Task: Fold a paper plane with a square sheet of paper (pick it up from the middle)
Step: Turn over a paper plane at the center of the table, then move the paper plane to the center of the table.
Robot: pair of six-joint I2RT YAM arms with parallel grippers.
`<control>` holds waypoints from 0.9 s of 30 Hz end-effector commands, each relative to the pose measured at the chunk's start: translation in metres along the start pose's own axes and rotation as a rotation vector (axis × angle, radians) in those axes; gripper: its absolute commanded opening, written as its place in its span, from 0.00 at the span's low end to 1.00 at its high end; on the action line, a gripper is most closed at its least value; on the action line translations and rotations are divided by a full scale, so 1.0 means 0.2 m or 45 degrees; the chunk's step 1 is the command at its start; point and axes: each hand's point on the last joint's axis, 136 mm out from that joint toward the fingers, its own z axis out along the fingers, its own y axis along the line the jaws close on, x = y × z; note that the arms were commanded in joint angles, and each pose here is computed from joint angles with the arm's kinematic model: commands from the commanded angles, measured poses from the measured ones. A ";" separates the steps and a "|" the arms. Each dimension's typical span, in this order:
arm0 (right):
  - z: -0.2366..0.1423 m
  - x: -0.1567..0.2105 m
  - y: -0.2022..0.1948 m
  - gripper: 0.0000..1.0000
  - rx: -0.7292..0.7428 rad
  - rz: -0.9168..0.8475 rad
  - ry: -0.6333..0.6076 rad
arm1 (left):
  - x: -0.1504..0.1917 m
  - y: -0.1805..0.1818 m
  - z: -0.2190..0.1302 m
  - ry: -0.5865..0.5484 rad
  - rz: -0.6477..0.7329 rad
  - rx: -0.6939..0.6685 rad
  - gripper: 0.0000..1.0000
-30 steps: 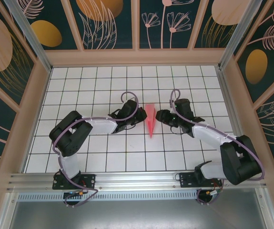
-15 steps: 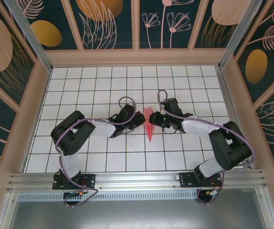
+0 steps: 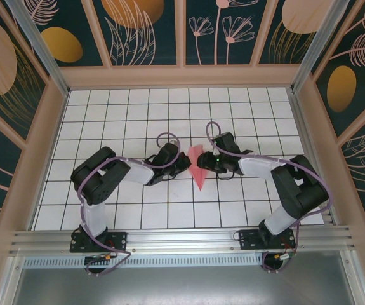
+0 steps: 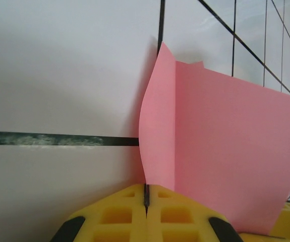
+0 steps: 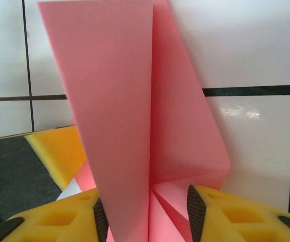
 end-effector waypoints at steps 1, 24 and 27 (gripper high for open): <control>-0.01 0.01 0.05 0.52 -0.051 -0.017 0.020 | -0.01 0.03 0.01 -0.017 -0.024 -0.007 0.00; -0.07 0.20 0.14 0.54 -0.140 -0.027 0.130 | -0.03 -0.02 0.00 -0.014 -0.009 0.024 0.00; -0.03 0.21 0.11 0.53 -0.070 -0.051 0.139 | -0.02 -0.05 -0.01 -0.004 -0.007 0.057 0.00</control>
